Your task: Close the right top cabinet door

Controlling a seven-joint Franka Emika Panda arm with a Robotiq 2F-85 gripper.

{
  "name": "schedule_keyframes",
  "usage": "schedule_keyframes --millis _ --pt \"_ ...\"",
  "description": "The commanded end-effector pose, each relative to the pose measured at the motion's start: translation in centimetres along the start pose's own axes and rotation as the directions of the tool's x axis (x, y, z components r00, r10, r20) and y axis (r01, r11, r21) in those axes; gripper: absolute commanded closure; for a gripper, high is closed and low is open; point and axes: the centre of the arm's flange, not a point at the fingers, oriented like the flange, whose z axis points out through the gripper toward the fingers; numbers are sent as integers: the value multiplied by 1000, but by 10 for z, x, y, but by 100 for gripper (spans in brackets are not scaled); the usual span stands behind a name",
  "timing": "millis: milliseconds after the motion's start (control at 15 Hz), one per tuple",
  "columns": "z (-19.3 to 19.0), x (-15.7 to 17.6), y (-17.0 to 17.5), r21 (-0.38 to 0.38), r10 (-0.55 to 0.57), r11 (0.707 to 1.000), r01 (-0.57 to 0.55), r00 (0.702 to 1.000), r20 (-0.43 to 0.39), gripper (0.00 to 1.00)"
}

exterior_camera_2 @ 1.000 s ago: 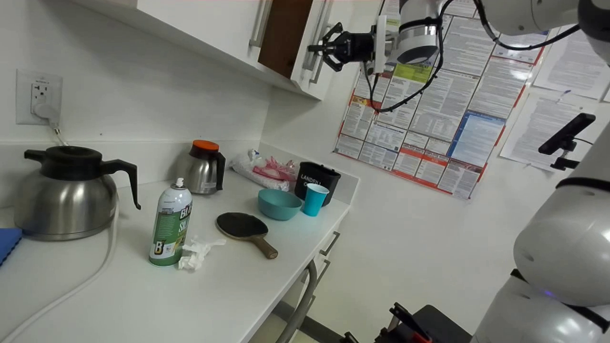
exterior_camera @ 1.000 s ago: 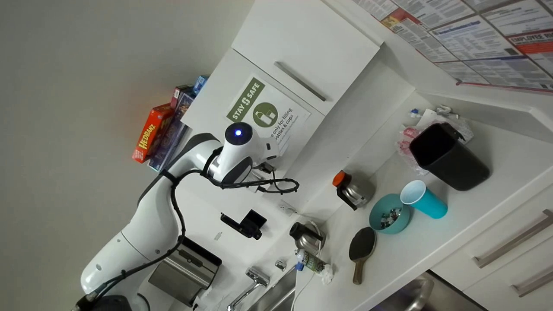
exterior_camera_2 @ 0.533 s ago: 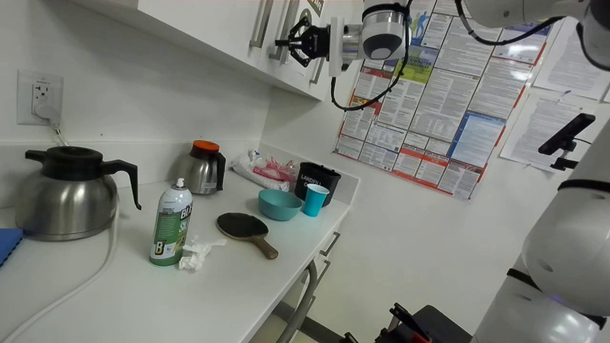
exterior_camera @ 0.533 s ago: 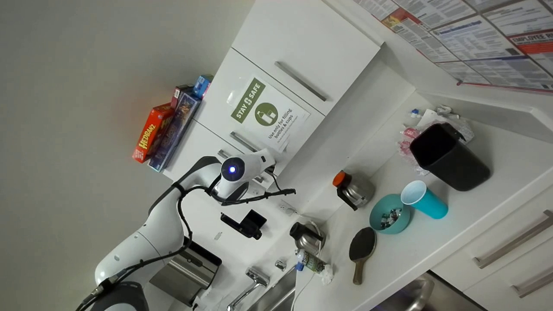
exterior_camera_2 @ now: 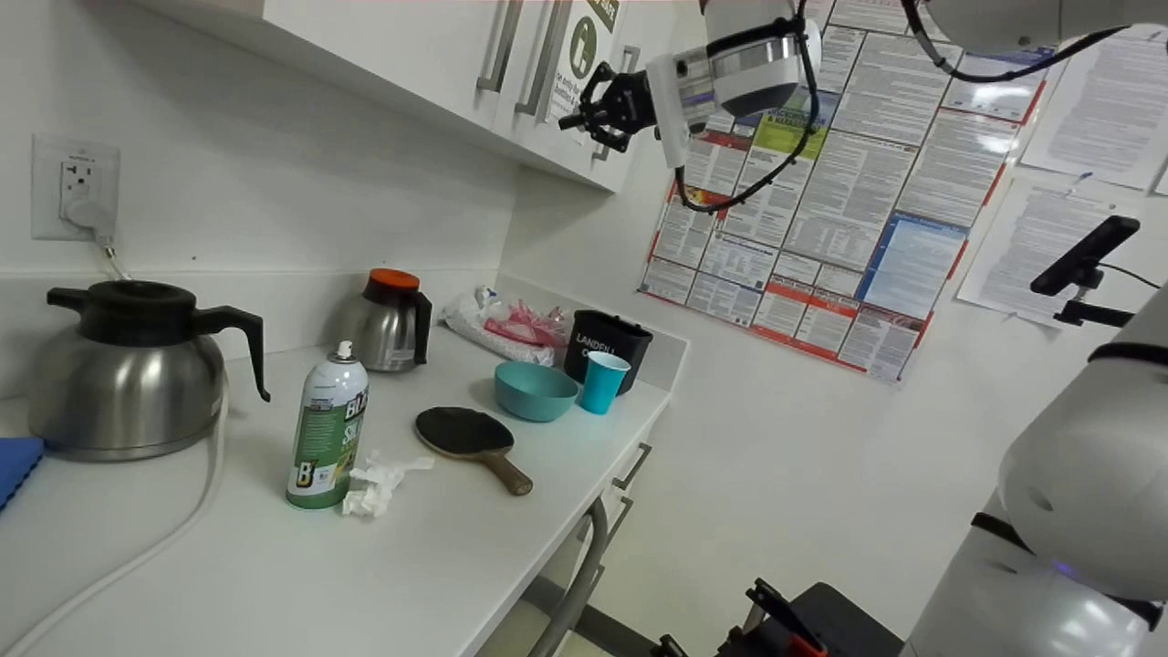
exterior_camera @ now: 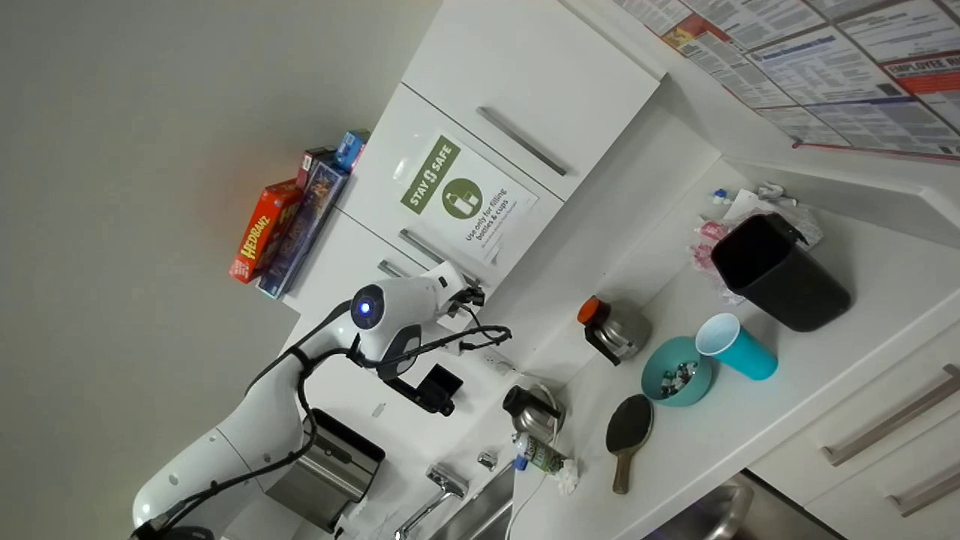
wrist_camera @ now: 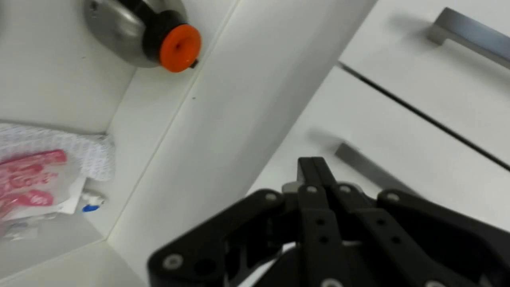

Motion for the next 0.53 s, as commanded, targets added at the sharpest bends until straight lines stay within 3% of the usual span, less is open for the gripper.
schedule_keyframes --millis 0,200,467 --pt "-67 0 14 -199 -23 980 29 999 31 100" --pt "-96 4 39 -361 -15 930 63 991 135 100" --pt "-131 1 57 -511 61 850 129 939 338 100"
